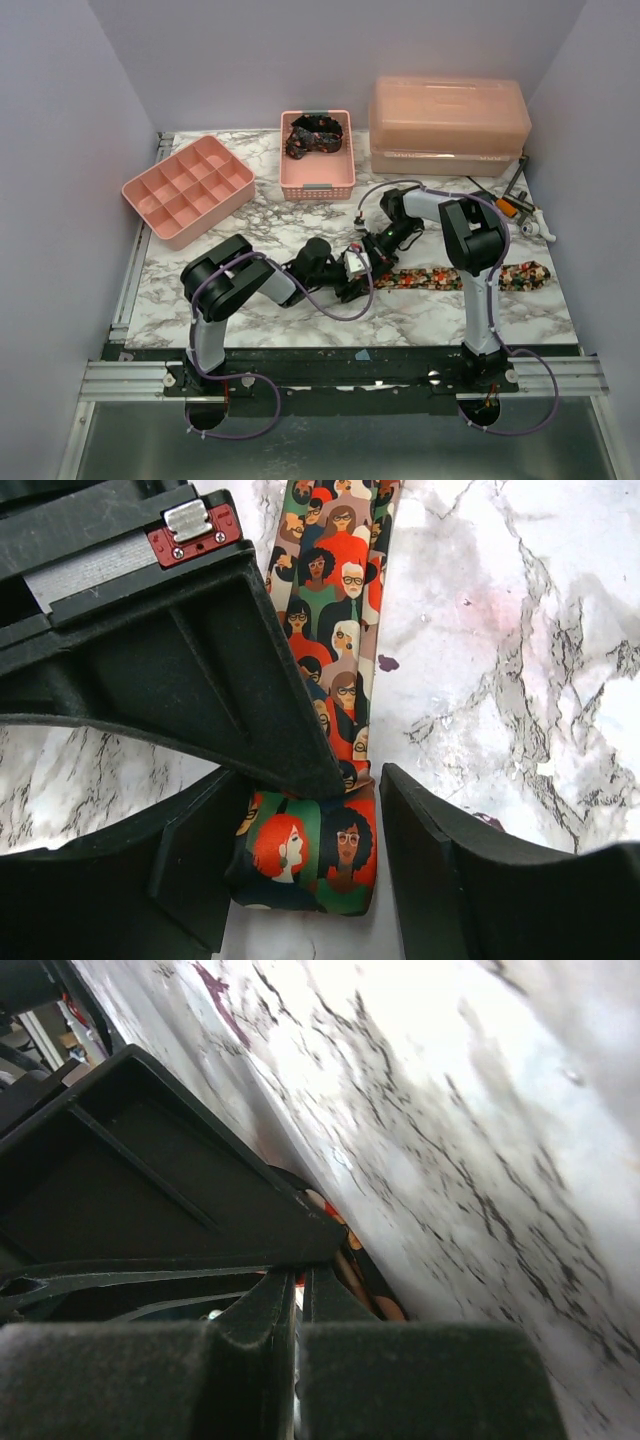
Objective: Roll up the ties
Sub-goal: Roll the tie at the center of the board.
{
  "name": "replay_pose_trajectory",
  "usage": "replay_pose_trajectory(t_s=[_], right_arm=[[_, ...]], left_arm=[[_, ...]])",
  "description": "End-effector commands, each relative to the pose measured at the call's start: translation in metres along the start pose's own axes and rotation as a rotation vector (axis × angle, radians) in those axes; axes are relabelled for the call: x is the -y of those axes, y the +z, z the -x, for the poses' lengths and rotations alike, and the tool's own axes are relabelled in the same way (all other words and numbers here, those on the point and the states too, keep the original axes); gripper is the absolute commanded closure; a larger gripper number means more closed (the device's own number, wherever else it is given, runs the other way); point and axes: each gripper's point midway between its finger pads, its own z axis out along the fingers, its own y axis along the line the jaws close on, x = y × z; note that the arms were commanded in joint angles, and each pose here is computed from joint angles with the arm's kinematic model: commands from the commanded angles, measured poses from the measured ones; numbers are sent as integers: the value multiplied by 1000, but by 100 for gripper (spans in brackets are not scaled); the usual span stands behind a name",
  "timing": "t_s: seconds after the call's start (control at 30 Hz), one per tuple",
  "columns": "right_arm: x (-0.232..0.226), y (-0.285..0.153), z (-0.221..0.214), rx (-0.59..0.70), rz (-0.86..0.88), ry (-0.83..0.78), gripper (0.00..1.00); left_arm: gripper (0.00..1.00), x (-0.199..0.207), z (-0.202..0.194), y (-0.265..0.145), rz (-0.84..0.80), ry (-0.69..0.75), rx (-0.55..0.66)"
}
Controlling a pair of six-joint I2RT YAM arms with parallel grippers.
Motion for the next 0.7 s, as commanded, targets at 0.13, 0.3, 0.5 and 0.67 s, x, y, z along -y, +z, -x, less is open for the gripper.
replay_pose_trajectory(t_s=[0.13,0.3,0.5,0.67], right_arm=[[54,27,10,5,-154,-145,99],[55,26,7,-2,-164,-153,99],[57,25,0,-19,-176,-159,99],[60,25,-3,-30,-185,-149,99]], left_arm=[[40,1,-13,-18,51,12,-15],[33,-4,-9,-31,92,21,-7],[37,-3,-7,-37,90,35,1],[48,2,3,-39,66,69,52]])
